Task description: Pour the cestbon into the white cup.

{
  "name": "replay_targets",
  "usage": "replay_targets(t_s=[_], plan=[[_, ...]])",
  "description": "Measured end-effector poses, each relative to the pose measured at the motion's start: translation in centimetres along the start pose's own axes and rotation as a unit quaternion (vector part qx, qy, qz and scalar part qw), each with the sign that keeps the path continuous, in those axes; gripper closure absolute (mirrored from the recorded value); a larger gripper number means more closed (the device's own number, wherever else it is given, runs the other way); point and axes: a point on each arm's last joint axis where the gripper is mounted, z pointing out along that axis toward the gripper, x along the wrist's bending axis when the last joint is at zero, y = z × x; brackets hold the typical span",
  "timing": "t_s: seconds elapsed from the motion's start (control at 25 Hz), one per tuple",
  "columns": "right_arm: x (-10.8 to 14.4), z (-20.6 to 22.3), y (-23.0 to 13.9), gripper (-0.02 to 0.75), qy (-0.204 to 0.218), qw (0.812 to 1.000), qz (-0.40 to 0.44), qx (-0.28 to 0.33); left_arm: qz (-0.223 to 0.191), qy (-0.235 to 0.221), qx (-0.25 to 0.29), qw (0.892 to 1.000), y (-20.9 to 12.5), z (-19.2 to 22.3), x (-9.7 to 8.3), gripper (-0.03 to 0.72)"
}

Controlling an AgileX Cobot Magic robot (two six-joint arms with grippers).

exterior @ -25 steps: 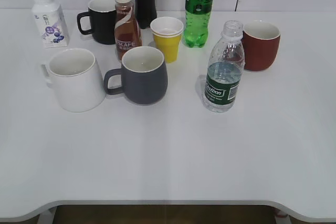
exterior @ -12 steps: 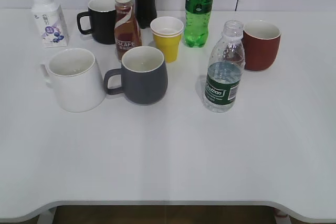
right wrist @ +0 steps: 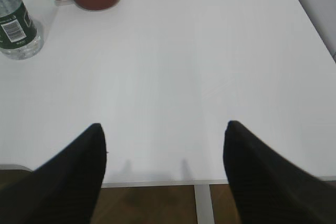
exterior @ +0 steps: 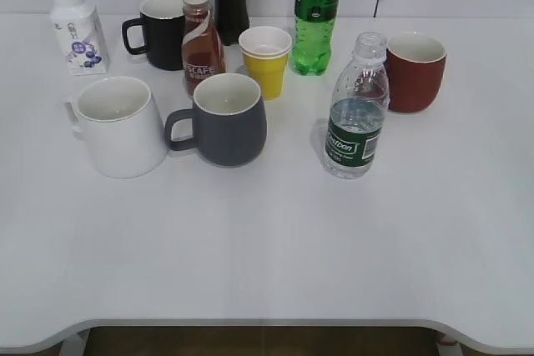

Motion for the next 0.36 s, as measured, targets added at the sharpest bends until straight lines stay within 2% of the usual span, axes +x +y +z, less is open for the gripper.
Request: replay_targets(t_s=[0.36], plan=[[0.00, 0.00, 0.00, 0.215, 0.000, 1.000, 0.000, 0.000, 0.000, 0.000, 0.000, 1.000, 0.00, 0.00, 0.00, 0.407]])
